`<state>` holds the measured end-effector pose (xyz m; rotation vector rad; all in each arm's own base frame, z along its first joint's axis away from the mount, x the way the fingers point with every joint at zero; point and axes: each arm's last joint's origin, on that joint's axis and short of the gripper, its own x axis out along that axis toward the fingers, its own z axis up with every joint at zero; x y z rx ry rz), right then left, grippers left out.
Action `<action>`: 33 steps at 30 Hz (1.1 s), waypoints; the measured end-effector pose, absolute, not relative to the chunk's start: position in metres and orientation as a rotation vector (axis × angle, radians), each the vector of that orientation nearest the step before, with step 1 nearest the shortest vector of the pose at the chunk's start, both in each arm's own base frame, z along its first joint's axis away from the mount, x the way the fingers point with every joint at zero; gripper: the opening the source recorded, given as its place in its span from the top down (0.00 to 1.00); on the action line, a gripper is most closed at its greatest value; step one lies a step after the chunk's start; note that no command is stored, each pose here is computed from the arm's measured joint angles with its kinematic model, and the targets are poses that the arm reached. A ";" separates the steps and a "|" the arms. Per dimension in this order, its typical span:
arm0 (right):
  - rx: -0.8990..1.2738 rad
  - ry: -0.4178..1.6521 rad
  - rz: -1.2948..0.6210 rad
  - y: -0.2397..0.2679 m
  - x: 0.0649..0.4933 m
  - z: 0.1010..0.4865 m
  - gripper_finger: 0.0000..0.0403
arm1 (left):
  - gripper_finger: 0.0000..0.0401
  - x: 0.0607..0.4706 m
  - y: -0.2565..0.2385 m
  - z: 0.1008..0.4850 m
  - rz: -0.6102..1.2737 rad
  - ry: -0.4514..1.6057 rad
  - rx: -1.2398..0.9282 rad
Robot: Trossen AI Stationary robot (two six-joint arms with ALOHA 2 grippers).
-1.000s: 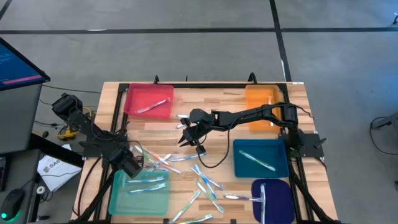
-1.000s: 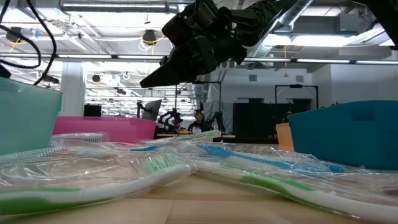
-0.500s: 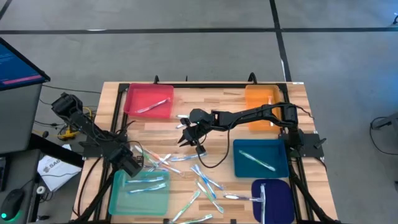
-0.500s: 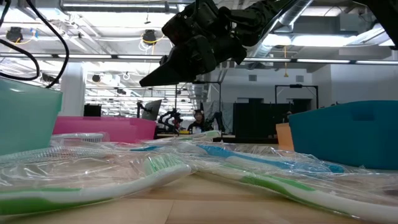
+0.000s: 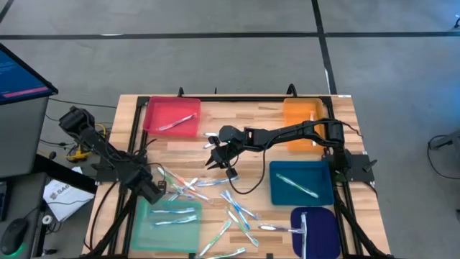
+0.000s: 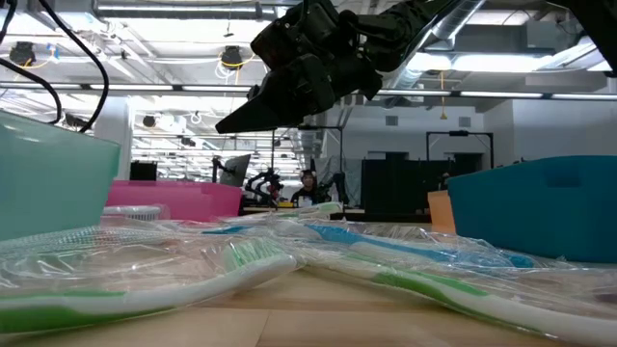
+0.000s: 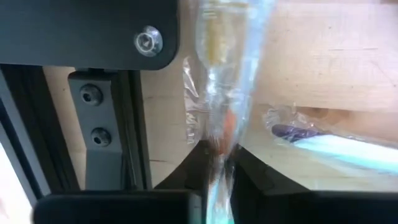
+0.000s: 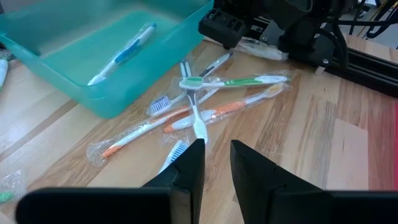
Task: Pick & Place Toothbrushes
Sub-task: Put the orange toothbrush into the orange bin
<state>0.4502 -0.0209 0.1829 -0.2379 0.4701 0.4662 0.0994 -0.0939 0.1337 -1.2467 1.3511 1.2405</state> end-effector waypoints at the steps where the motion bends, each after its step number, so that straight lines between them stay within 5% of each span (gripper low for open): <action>1: -0.238 0.470 0.466 -0.021 0.450 0.183 0.82 | 0.96 0.099 -0.094 0.134 1.236 1.350 -1.245; 15: -0.240 0.463 0.465 -0.021 0.451 0.183 0.82 | 0.97 0.099 -0.093 0.135 1.199 1.343 -1.199; 24: -0.241 0.461 0.465 -0.021 0.451 0.184 0.82 | 0.80 0.099 -0.092 0.134 1.197 1.326 -1.185; 33: -0.241 0.461 0.465 -0.021 0.451 0.184 0.82 | 0.79 0.099 -0.092 0.134 1.199 1.327 -1.187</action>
